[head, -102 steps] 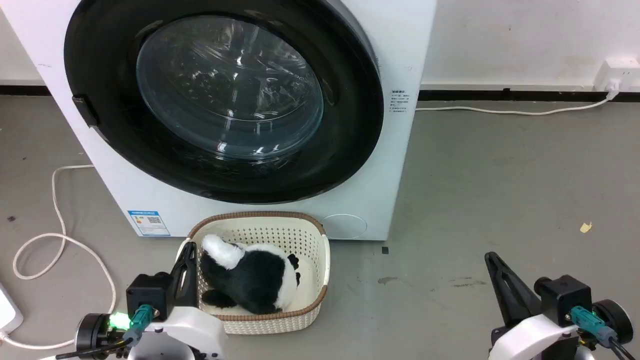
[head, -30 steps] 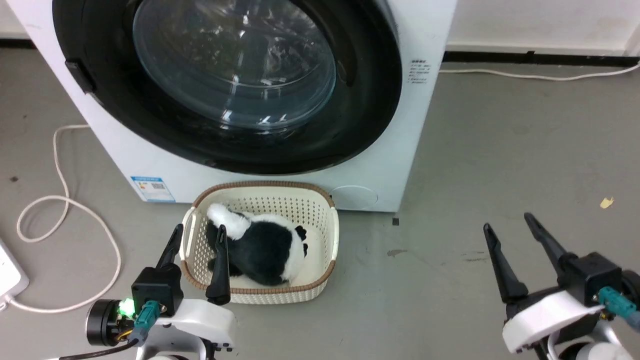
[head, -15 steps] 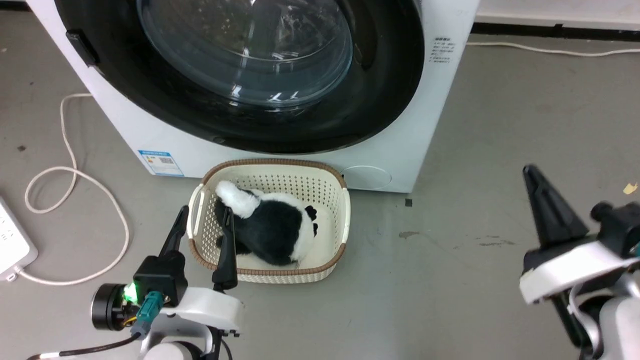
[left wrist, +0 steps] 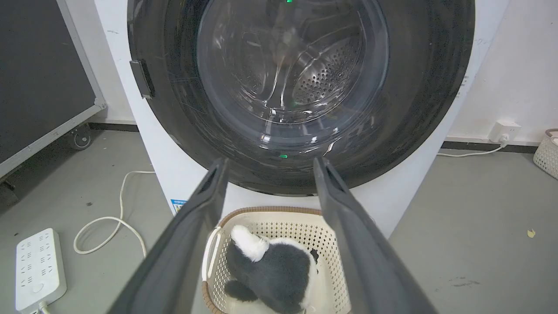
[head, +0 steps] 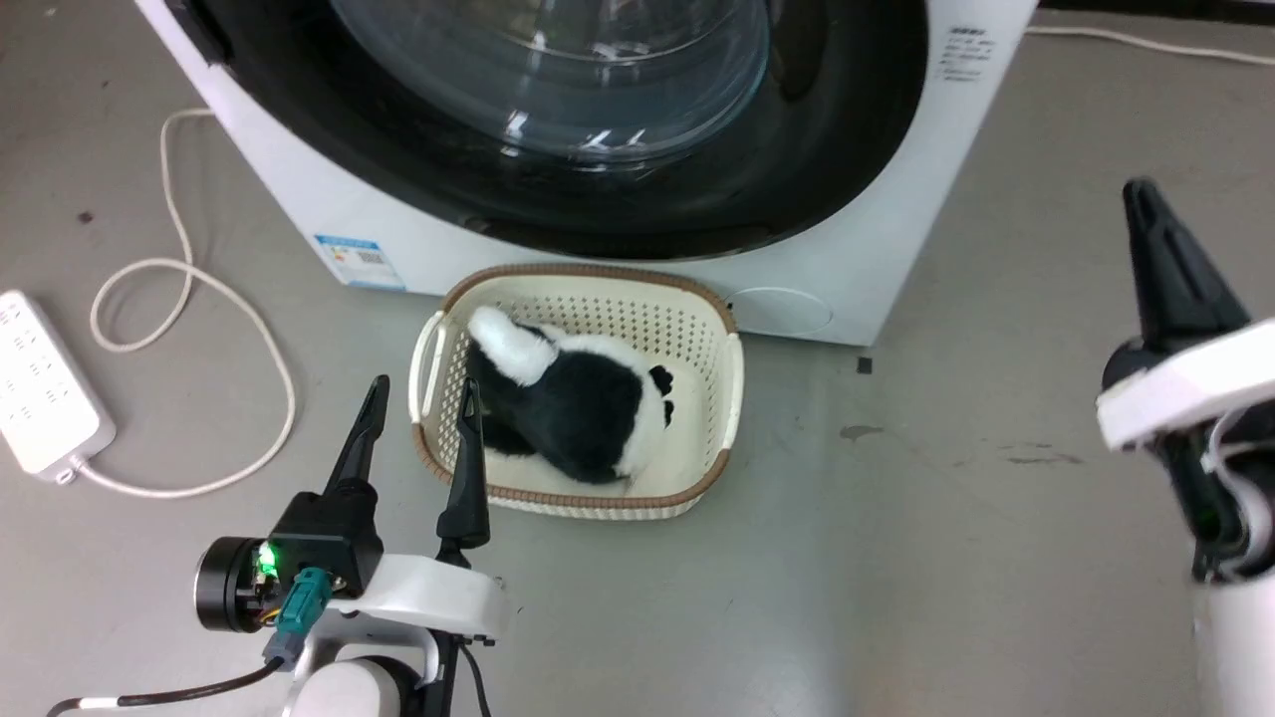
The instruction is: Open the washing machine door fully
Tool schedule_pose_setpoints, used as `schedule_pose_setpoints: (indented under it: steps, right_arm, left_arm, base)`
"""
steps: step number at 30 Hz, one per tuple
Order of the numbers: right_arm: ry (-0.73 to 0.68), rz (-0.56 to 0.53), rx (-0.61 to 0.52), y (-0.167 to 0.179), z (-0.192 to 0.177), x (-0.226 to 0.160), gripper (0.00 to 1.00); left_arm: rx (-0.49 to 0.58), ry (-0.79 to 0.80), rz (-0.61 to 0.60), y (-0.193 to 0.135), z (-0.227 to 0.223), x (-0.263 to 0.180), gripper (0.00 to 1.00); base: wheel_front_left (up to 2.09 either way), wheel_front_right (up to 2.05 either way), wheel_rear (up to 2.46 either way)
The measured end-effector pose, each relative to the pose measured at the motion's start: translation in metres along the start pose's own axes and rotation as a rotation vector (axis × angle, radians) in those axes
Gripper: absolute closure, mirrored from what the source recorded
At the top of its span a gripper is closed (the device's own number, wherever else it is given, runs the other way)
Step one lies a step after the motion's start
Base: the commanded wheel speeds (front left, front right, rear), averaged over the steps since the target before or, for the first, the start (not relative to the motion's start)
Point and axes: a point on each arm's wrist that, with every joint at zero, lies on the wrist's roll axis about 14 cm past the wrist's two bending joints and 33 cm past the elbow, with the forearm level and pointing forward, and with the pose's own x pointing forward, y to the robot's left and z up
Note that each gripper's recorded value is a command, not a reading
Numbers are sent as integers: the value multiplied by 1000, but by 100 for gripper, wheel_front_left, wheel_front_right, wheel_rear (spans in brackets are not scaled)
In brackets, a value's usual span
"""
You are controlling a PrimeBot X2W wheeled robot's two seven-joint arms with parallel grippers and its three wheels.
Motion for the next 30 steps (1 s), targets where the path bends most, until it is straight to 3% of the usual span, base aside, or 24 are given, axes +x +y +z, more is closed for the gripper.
schedule_pose_setpoints:
  steps: [11,30]
  right_arm:
    - [63,-2,215,-3,-8,56,100]
    - [420,13,709,9,-74,139,100]
  left_arm:
    - [-3,7,34,8,-8,4,0]
    - [-1,45,90,19,-29,5,0]
  base:
    - [0,0,0]
    - [0,0,0]
